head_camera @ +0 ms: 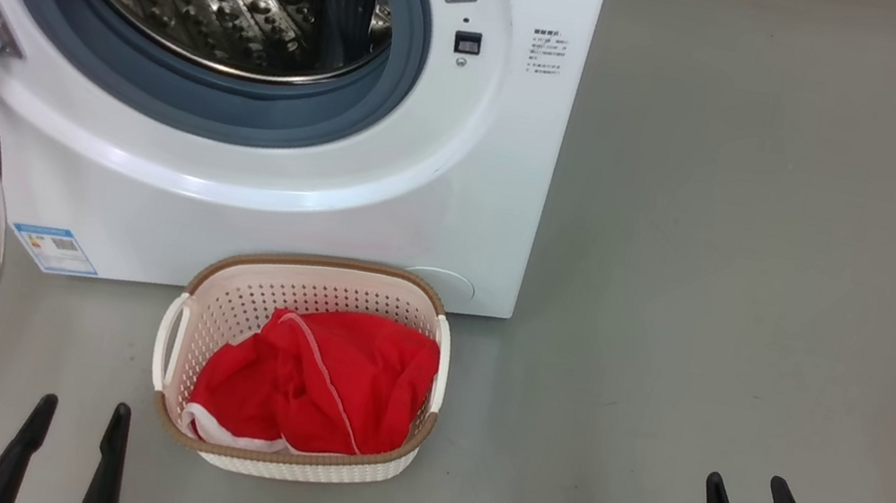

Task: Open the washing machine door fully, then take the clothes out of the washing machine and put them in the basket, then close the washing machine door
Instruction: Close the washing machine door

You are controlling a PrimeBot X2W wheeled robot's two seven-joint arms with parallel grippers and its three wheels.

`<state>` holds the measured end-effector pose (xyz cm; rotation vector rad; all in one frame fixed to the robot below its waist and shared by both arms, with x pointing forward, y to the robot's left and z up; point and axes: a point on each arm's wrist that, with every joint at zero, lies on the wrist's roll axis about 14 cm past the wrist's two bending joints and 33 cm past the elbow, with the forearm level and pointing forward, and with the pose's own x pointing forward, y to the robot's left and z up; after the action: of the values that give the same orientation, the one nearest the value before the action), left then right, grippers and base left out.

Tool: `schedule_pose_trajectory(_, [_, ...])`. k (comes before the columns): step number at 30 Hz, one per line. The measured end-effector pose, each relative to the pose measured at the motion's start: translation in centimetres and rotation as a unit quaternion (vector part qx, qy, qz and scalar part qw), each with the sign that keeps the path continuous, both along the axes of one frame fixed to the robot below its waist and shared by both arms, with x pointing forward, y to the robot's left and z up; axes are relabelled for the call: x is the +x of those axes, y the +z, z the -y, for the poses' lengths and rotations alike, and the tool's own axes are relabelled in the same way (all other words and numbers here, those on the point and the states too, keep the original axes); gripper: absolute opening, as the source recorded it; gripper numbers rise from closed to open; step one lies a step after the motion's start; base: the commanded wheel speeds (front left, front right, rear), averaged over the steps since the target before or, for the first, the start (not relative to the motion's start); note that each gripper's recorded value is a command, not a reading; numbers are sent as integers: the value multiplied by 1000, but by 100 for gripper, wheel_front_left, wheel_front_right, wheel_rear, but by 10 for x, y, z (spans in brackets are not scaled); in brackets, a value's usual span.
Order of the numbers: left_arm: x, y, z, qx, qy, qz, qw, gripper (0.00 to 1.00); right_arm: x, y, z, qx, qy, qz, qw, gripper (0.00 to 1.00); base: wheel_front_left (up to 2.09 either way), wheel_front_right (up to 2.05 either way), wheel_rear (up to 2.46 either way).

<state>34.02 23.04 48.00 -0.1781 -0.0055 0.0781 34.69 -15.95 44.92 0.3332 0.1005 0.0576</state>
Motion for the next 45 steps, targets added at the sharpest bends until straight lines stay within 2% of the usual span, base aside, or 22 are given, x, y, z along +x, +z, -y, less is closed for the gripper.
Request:
schedule_pose_trajectory(23, [-14, 1, -10, -12, 28, 4, 1000, 100, 3, 10, -13, 2, 21, 16, 1000, 100, -4, 4, 0])
schedule_pose_trajectory(35, [-42, -10, -33, -25, 82, -11, 996, 100, 13, 5, -52, -2, 85, 10, 996, 100, 0, 0, 0])
schedule_pose_trajectory(45, [-84, -16, -65, -42, 160, -17, 986, 100, 19, -1, -111, -4, 185, 4, 983, 100, 0, 0, 0])
